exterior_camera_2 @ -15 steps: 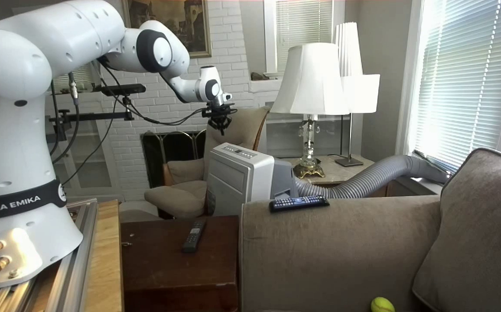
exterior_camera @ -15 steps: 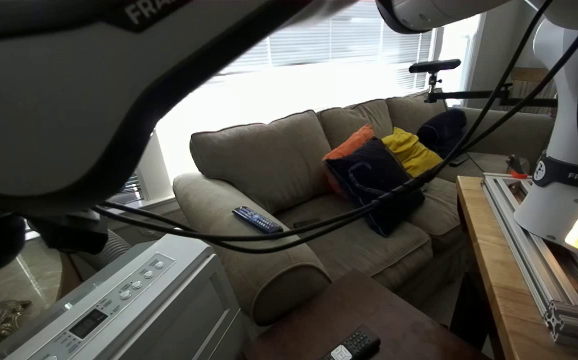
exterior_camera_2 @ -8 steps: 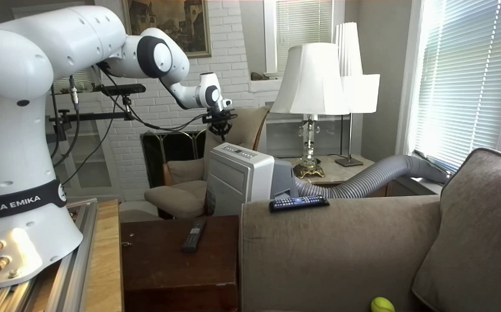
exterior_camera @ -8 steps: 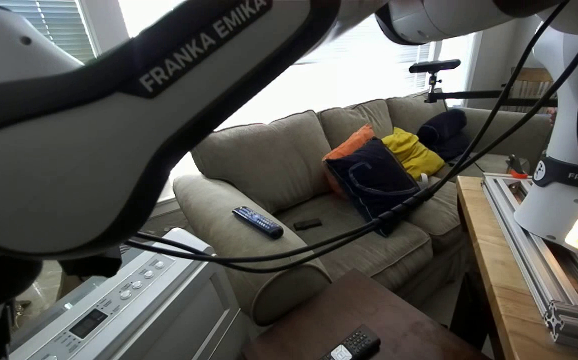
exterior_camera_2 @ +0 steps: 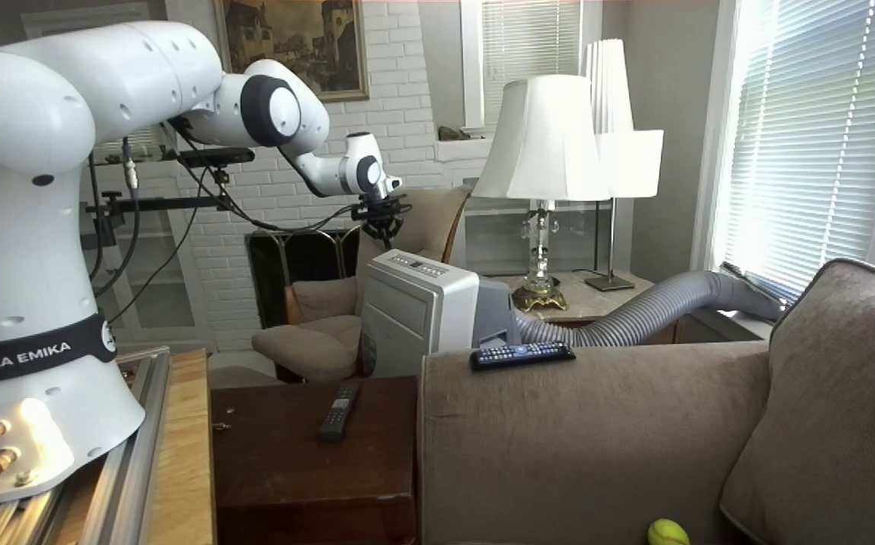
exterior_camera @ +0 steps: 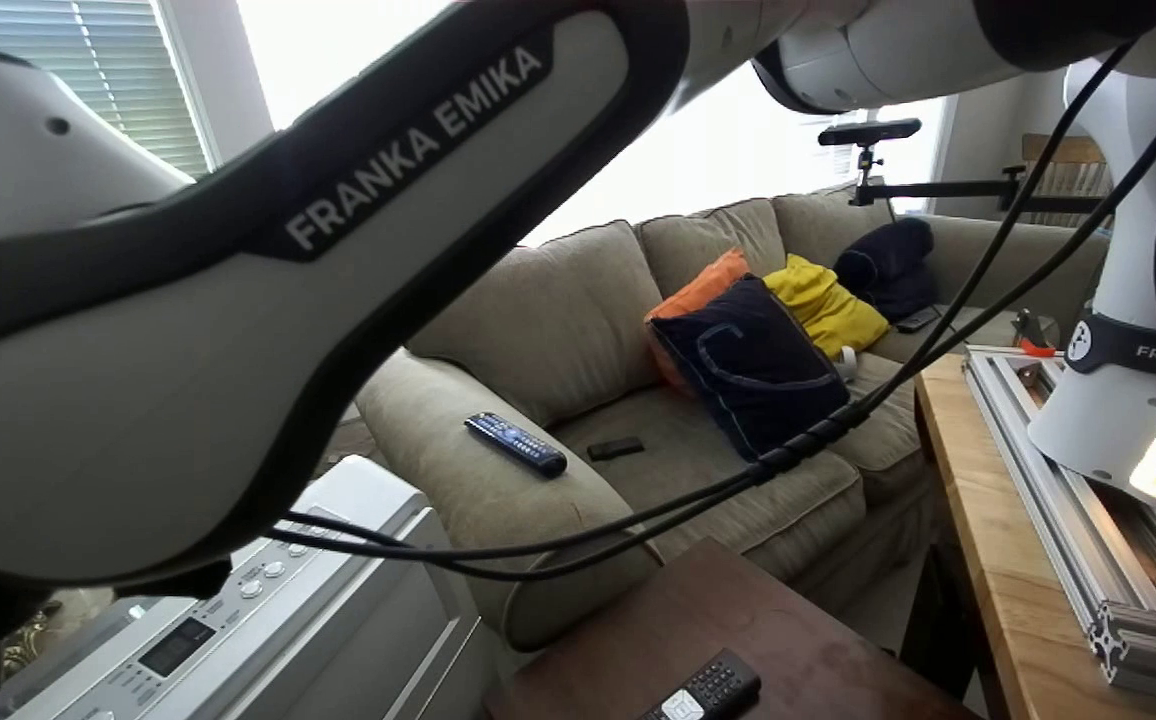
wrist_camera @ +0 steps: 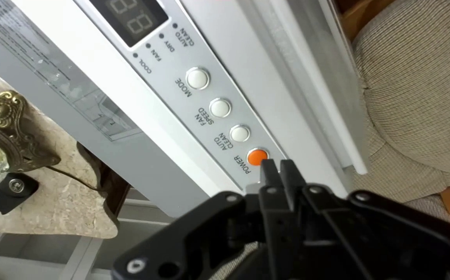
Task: Press a button on the aircon to switch it on
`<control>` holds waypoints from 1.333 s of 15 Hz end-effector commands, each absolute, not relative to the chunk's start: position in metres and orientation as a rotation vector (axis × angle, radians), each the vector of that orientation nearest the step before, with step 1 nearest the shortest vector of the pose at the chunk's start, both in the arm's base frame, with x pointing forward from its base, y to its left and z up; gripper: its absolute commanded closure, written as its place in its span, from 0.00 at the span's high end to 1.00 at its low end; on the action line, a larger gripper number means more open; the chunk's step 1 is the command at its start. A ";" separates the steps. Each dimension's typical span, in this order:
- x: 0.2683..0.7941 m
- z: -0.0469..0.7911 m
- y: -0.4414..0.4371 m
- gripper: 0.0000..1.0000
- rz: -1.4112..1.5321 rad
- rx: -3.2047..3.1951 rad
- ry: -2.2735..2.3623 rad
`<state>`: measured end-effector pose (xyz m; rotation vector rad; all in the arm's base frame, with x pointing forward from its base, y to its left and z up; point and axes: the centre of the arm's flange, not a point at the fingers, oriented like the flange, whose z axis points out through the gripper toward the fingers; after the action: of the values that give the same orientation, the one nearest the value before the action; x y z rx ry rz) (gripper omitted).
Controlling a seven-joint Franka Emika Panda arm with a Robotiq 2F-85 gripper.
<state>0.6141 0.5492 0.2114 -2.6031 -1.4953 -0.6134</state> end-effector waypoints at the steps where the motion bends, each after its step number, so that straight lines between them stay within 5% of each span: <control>1: 0.617 0.233 0.549 0.40 -0.671 -2.611 -1.441; 7: 0.619 0.270 0.533 0.82 -0.739 -2.592 -1.422; 8: 0.620 0.271 0.534 0.38 -0.732 -2.589 -1.431; 10: 0.619 0.270 0.536 0.41 -0.727 -2.582 -1.432; 13: 0.618 0.270 0.539 0.18 -0.738 -2.589 -1.421; 14: 0.618 0.270 0.539 0.62 -0.725 -2.588 -1.428; 16: 0.618 0.270 0.538 0.59 -0.723 -2.591 -1.430; 20: 0.618 0.269 0.534 0.87 -0.723 -2.606 -1.427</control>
<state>0.6288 0.5440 0.2675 -2.5869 -1.4430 -0.7374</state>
